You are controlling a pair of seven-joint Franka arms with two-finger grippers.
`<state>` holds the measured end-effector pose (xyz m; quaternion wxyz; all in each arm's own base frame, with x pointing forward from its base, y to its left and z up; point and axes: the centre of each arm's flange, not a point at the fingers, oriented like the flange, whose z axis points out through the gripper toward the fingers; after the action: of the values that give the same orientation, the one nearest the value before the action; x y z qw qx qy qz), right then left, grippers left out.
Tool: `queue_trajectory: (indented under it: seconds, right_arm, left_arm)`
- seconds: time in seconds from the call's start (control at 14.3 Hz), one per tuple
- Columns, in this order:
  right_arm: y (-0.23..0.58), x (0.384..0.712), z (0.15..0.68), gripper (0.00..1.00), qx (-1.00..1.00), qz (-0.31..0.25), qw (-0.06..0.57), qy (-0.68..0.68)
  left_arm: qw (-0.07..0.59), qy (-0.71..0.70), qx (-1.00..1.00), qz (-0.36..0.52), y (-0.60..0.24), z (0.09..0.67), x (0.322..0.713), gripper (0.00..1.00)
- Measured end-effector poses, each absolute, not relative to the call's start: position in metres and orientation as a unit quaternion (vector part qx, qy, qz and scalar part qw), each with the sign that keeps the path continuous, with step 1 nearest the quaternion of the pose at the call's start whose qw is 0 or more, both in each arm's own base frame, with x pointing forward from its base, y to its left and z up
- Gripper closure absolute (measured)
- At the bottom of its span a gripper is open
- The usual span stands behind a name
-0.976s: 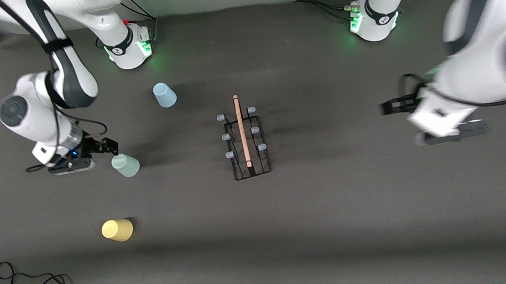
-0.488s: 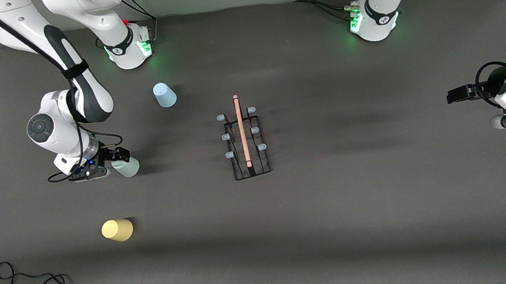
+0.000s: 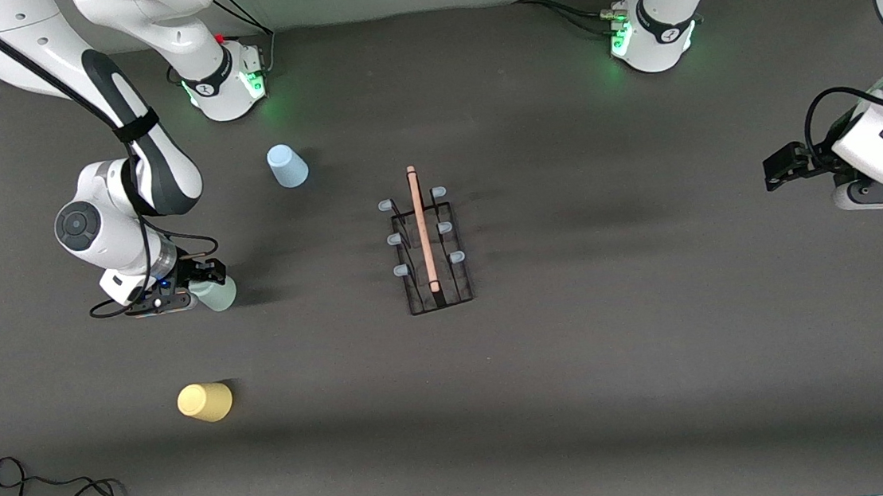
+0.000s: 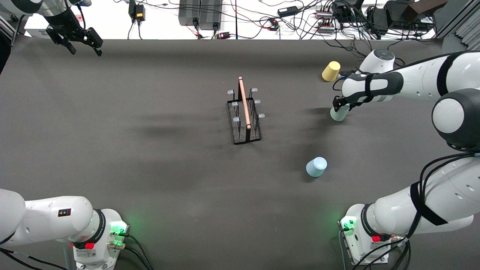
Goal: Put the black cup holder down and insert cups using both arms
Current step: 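Set the rack down, release it, and withdraw the left gripper, then grasp the pale green cup with the right gripper, then carry the green cup with the right gripper onto the rack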
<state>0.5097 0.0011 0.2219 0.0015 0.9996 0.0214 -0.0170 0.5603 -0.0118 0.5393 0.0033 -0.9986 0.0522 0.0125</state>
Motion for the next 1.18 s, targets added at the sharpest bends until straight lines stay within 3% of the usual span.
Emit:
queue_trajectory:
  seconds: [0.28,0.56,0.84,1.18]
  right_arm:
    - [0.006,0.524,0.258,0.33,1.000,-0.013,0.000,0.019]
    - [0.019,0.548,0.396,0.33,0.999,-0.030,-0.002,0.027]
    - [0.021,0.543,0.514,0.33,0.999,-0.049,-0.002,-0.008]
    - [0.146,0.510,0.541,0.33,0.987,-0.064,0.004,-0.149]
  left_arm:
    - [0.002,0.057,-0.998,0.023,-0.002,0.556,0.572,0.00]
    - [0.010,0.061,-0.997,0.034,-0.002,0.552,0.576,0.00]
    - [0.011,0.061,-0.997,0.036,-0.002,0.549,0.576,0.00]
    - [0.011,0.062,-0.997,0.037,-0.002,0.549,0.576,0.00]
